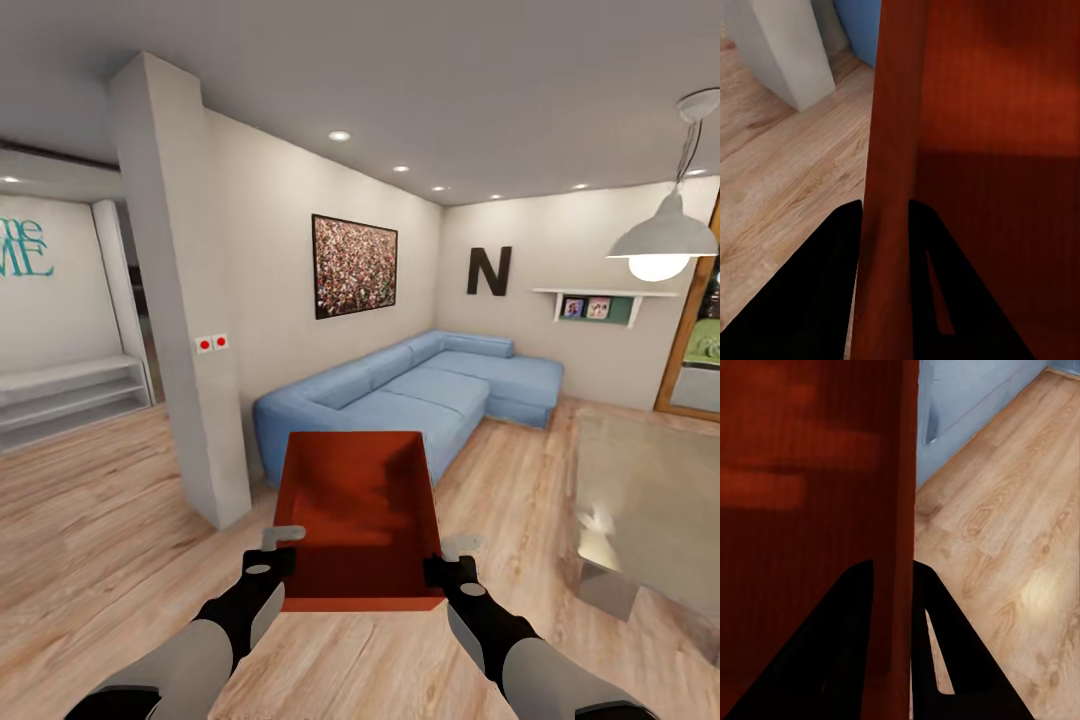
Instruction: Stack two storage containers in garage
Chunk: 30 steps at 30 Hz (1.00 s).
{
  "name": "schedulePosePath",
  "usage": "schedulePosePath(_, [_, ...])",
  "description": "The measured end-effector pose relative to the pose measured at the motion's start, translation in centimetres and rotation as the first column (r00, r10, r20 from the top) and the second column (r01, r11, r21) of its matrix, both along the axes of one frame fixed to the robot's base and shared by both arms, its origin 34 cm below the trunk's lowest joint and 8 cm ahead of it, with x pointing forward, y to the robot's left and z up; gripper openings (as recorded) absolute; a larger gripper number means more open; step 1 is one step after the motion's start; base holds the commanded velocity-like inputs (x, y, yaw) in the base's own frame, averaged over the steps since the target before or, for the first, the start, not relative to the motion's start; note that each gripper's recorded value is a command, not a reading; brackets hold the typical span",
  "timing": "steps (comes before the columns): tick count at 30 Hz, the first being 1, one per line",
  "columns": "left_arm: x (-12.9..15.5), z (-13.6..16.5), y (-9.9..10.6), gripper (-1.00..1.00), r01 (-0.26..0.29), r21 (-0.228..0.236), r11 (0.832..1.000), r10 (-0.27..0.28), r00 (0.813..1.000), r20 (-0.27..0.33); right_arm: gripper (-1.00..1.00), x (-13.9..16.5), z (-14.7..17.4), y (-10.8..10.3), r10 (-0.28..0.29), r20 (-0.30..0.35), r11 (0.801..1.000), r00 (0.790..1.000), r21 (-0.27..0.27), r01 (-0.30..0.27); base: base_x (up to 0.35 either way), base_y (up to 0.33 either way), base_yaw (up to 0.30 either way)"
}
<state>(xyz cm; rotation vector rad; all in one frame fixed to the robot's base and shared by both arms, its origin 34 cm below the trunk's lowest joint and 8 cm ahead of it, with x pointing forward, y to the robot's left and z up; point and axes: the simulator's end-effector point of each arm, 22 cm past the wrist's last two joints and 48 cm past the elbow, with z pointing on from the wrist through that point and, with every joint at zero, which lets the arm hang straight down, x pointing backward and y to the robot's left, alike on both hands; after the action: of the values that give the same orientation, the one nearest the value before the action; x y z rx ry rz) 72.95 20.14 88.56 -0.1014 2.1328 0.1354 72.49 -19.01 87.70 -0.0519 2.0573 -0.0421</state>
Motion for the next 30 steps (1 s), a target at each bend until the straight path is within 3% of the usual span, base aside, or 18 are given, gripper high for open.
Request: schedulePosePath(30, [0.02,0.0,0.02,-1.0,0.002,-0.002,1.0,-0.002,1.0,0.001,-1.0,0.01,0.02,0.03,0.001,0.001,1.0,1.0,0.0,-0.001,0.0,0.0,0.276])
